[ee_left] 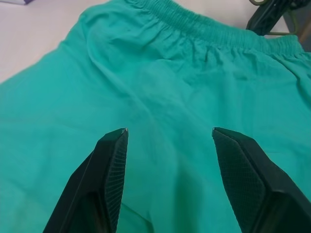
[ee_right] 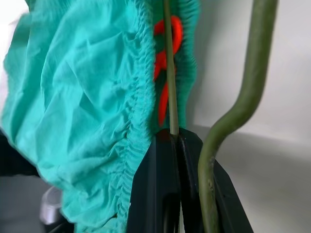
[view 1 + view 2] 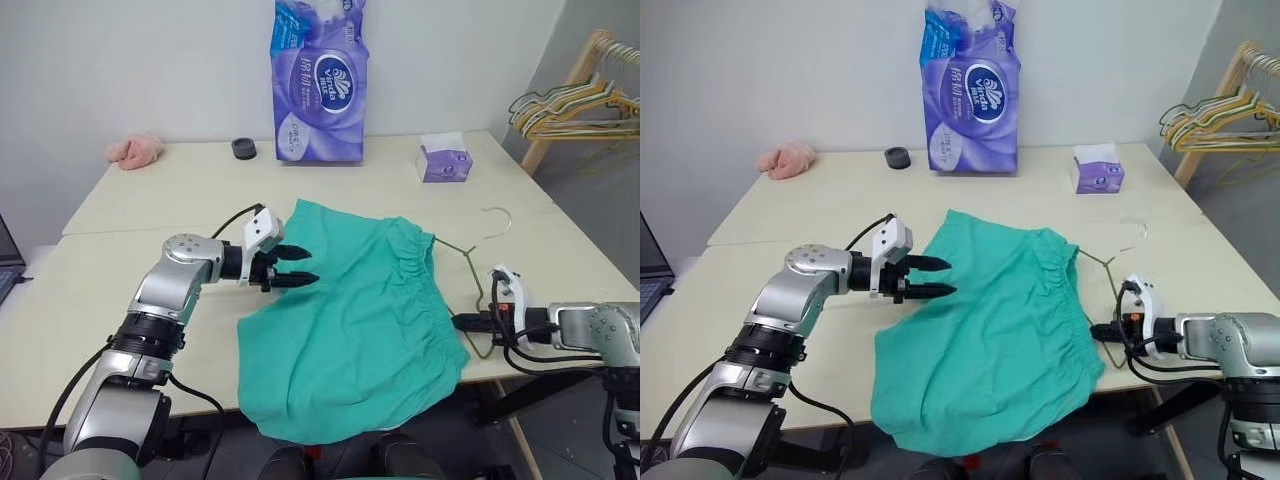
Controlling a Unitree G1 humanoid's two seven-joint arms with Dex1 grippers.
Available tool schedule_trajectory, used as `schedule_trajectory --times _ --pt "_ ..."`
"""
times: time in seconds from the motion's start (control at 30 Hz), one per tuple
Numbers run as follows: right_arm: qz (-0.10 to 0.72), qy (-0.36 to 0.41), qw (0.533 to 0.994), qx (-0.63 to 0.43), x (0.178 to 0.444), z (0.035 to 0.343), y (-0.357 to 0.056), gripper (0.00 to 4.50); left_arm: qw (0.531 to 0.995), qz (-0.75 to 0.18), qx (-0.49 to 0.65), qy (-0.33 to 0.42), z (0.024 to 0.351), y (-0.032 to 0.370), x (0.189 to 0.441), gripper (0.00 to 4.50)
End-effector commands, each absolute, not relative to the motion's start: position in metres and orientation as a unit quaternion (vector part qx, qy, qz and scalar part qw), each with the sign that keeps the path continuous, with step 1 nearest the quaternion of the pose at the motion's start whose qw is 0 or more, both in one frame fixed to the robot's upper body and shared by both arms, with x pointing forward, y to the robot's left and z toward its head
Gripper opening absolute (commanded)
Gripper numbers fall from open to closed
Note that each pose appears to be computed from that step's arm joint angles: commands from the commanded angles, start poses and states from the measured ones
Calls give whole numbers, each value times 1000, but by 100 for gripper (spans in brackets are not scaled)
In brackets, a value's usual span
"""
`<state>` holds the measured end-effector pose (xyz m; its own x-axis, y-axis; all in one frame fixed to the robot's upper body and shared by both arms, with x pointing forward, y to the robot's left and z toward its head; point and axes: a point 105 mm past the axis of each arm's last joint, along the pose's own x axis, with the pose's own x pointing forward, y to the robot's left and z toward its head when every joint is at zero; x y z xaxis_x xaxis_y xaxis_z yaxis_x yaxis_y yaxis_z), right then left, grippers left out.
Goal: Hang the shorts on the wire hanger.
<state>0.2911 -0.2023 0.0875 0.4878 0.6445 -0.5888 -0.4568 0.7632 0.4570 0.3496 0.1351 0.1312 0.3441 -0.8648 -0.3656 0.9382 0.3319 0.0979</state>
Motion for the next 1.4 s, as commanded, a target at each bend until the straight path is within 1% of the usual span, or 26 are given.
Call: schedule_trajectory --times 0.03,0.1,0.13,0.2,0.23,0.3,0.33,0.43,0.53,0.7,0.73,0.8,0.87,0.97,1.13,1.2,1.3,1.4 --pt "357 320 876 61 301 124 -193 0 836 -526 134 75 160 137 364 310" --pt "372 306 875 42 299 133 -186 0 851 -510 108 56 173 138 372 348" --pt "381 304 873 8 296 134 -184 0 855 -506 103 45 180 139 374 376" --pt "399 300 867 -21 290 136 -175 0 859 -500 103 28 193 141 378 434" --pt "409 298 861 -54 287 135 -169 0 859 -501 106 15 205 141 381 445" --pt "422 294 853 -93 282 133 -162 0 853 -510 111 -1 221 140 382 445" --pt "427 293 846 -125 280 130 -160 0 840 -529 123 -4 228 136 378 445" --pt "438 289 834 -172 277 125 -156 0 809 -569 149 4 232 130 369 445" --pt "453 282 817 -219 274 123 -149 0 754 -611 237 34 218 121 357 445" --pt "461 268 801 -270 272 123 -147 0 713 -630 301 60 195 121 354 445" --pt "463 267 799 -277 272 123 -147 0 710 -630 309 62 192 121 355 445" --pt "467 261 794 -290 270 124 -145 0 720 -619 311 53 188 118 362 445" --pt "472 252 790 -299 269 125 -141 0 717 -623 308 55 182 115 363 445" --pt "478 242 784 -313 267 128 -138 0 702 -636 314 69 168 115 360 445" --pt "486 227 775 -334 265 131 -132 0 693 -643 315 79 152 111 359 445" --pt "490 218 773 -339 264 133 -128 0 680 -659 312 83 144 106 353 445" --pt "491 210 771 -347 265 136 -126 0 664 -678 303 89 138 101 346 445" --pt "491 205 770 -351 265 137 -125 0 660 -685 292 95 136 99 343 445"
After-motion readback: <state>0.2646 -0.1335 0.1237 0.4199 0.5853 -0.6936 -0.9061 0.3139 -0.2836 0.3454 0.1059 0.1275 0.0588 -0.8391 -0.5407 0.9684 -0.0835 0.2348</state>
